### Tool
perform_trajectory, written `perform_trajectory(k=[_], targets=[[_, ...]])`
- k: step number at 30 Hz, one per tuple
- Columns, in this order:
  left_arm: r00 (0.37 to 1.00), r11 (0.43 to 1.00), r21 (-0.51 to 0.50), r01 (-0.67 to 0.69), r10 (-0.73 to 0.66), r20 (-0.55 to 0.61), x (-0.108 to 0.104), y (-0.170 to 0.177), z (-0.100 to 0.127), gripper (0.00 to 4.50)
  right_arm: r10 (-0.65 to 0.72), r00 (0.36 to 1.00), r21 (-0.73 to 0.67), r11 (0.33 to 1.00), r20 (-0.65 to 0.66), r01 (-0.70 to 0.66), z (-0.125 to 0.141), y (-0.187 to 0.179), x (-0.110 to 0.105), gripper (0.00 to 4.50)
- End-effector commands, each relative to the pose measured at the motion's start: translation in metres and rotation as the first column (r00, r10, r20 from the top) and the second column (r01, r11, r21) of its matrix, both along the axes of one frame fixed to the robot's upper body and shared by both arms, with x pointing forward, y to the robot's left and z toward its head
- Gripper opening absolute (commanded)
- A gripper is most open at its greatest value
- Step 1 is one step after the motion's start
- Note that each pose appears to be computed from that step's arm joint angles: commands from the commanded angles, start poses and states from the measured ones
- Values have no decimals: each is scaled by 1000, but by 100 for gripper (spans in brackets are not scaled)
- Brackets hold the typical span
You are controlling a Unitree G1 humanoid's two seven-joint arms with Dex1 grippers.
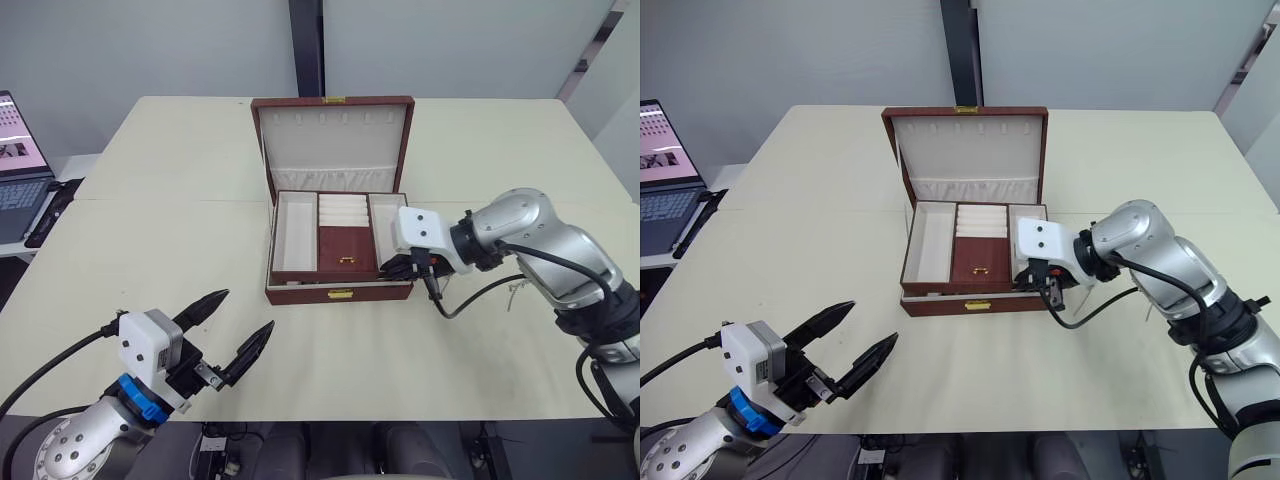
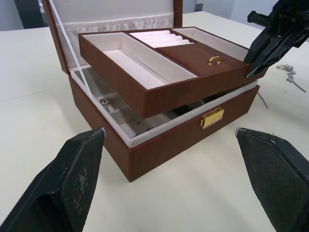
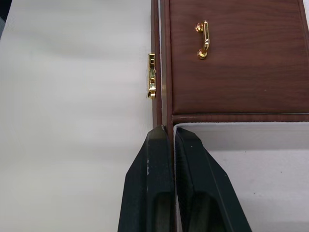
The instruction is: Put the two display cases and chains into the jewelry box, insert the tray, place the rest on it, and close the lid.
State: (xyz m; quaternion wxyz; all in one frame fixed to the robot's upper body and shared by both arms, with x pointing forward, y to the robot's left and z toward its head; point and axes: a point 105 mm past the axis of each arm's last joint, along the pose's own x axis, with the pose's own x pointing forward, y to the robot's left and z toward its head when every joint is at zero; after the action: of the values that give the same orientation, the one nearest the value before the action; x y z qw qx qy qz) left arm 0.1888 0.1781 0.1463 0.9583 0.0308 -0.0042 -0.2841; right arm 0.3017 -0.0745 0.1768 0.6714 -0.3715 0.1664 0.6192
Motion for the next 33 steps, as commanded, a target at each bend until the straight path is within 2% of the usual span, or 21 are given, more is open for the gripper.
perform_trajectory(k=[1, 15, 30, 32, 33], targets=[[998, 1000, 20, -16, 15, 67, -3, -1, 14, 450, 30, 996, -2, 1000, 81, -29, 12, 6, 4, 2], [998, 999, 26, -29, 27, 65, -4, -1, 17, 450, 29, 998, -14, 1000, 50, -28, 1, 11, 9, 2], [997, 999, 27, -18, 16, 71, 0, -5, 19, 450, 19, 999, -22, 1000, 45, -18, 1, 10, 10, 2], [997, 999, 28, -18, 16, 70, 0, -5, 19, 450, 17, 999, -10, 1000, 49, -17, 5, 11, 10, 58], [998, 999, 28, -19, 17, 68, 0, -5, 19, 450, 19, 999, -4, 1000, 45, -19, 7, 12, 10, 71]])
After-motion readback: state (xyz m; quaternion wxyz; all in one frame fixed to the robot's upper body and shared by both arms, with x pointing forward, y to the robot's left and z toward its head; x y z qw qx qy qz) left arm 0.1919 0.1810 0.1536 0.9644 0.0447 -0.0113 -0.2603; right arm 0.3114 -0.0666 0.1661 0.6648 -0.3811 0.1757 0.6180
